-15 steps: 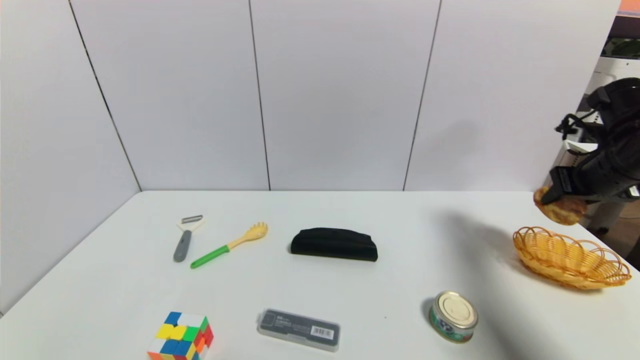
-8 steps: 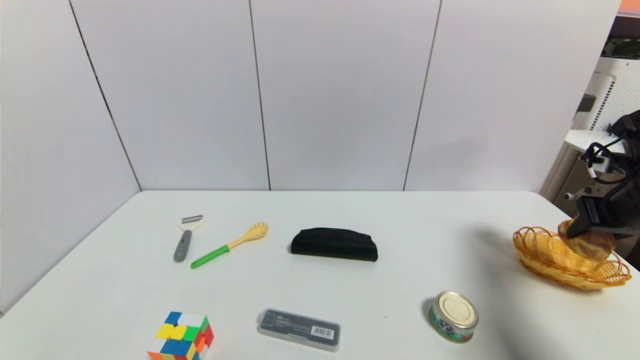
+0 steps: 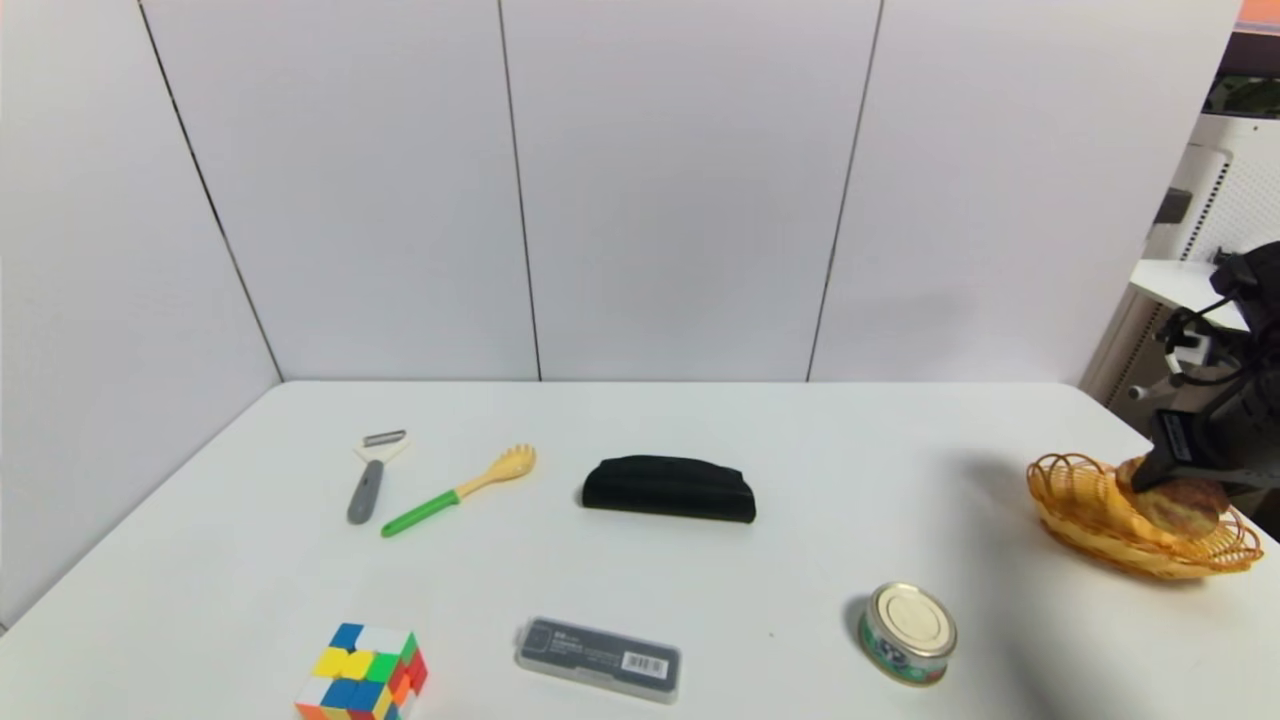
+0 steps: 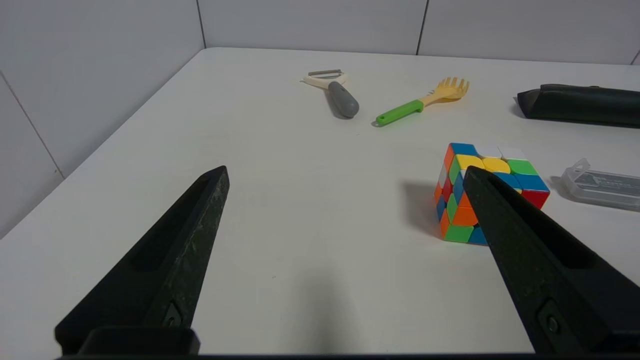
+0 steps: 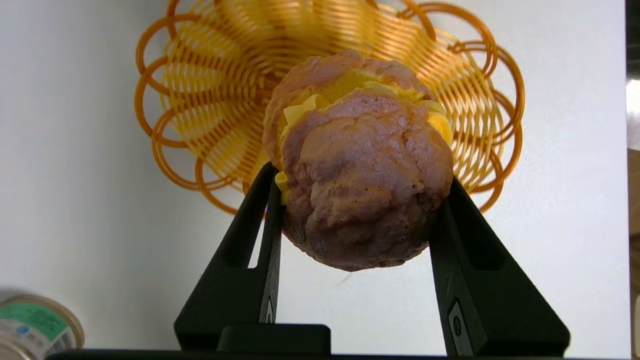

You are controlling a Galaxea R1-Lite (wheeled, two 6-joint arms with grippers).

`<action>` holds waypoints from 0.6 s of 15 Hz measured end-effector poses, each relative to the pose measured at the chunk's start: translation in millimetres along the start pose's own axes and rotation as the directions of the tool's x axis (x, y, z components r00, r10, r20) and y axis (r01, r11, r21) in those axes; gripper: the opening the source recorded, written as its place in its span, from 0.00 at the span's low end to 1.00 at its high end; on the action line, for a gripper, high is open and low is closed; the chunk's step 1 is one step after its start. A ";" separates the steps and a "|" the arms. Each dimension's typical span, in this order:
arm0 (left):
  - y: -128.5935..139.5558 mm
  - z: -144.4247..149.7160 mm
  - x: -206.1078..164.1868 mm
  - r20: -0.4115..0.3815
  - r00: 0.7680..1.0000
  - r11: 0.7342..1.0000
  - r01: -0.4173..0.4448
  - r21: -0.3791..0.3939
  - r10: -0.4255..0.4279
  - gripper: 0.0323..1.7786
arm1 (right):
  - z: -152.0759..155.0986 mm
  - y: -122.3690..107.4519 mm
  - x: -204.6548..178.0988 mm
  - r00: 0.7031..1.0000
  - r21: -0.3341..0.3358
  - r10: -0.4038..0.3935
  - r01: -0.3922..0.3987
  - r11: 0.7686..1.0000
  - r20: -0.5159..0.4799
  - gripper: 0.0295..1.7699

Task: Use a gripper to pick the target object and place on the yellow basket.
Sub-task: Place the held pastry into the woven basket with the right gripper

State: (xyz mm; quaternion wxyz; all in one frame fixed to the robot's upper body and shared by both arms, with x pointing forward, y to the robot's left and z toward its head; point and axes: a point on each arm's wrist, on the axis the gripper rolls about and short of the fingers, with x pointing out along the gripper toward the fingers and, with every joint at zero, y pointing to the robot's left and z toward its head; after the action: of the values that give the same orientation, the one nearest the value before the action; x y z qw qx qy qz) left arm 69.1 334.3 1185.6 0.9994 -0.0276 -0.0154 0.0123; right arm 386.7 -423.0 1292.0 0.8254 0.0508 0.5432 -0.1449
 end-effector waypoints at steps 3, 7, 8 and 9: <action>0.0 0.0 0.0 0.000 1.000 1.000 0.000 0.000 0.000 0.95 | 0.5 -4.1 4.7 1.000 0.007 -0.005 0.005 1.000 -0.010 0.61; 0.0 0.0 0.0 0.000 1.000 1.000 0.000 0.000 0.000 0.95 | 0.3 -5.8 5.7 1.000 0.009 -0.007 0.007 1.000 -0.012 0.76; 0.0 0.0 0.0 0.000 1.000 1.000 0.000 0.000 0.000 0.95 | -1.1 -5.4 6.2 1.000 0.008 -0.005 0.006 1.000 -0.017 0.78; 0.0 0.0 0.0 0.000 1.000 1.000 0.000 0.000 0.000 0.95 | -2.4 -4.7 6.0 1.000 0.005 -0.005 0.005 1.000 -0.019 0.80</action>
State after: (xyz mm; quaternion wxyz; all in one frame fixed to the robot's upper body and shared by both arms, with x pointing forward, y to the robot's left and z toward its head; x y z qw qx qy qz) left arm 69.1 334.3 1185.6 0.9994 -0.0274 -0.0154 0.0123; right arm 385.4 -428.0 1286.0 0.8198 0.0528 0.5506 -0.1479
